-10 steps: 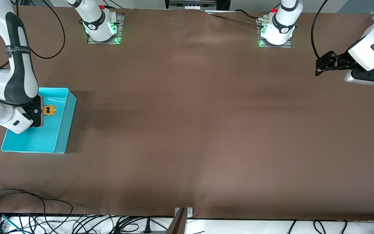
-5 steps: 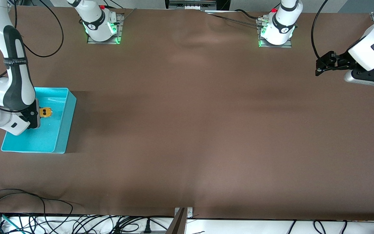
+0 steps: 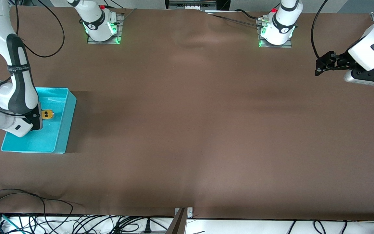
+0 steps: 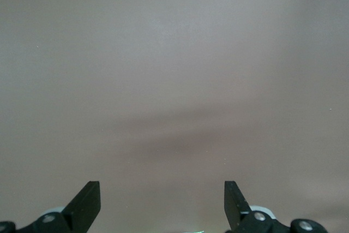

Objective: Wind up and store yellow beetle car
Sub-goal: 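Lower the car into the blue bin and open the right gripper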

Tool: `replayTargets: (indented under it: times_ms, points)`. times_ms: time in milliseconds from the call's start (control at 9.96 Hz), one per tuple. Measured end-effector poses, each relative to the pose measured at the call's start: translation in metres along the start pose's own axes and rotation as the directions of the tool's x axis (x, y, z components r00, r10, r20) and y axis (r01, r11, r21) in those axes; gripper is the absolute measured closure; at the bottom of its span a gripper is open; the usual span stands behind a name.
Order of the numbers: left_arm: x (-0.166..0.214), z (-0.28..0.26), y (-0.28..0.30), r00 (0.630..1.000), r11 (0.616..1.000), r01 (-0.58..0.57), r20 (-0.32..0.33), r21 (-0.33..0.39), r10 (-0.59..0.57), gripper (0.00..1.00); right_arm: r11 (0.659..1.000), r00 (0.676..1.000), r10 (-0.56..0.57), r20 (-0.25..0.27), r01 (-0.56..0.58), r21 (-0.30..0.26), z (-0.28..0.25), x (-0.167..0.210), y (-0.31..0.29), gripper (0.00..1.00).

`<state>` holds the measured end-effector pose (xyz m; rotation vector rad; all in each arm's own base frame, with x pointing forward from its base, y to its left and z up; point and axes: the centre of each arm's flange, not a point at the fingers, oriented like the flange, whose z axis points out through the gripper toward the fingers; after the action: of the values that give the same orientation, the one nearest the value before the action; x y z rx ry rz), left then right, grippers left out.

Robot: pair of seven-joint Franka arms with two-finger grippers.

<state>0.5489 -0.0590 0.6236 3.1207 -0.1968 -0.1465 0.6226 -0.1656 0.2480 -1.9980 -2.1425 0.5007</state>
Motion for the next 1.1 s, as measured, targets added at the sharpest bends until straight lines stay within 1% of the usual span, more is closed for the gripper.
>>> replayTargets:
  times_ms: [602, 903, 1004, 1104]
  points:
    - [0.0, 0.0, 0.0, 1.0, 1.0, 0.0, 0.0, 0.0, 0.0, 0.0, 1.0, 1.0, 0.019, -0.009, -0.018, 0.019, 0.031, -0.016, 0.004, 0.54]
    - [0.0, 0.0, 0.0, 1.0, 1.0, 0.0, 0.0, 0.0, 0.0, 0.0, 1.0, 1.0, 0.018, -0.009, -0.018, 0.018, 0.031, -0.016, 0.004, 0.15]
    - [0.0, 0.0, 0.0, 1.0, 1.0, 0.0, 0.0, 0.0, 0.0, 0.0, 1.0, 1.0, 0.012, -0.009, -0.012, 0.019, 0.031, -0.016, 0.003, 0.08]
    - [0.0, 0.0, 0.0, 1.0, 1.0, 0.0, 0.0, 0.0, 0.0, 0.0, 1.0, 1.0, 0.001, -0.011, -0.001, 0.022, 0.03, -0.016, 0.003, 0.08]
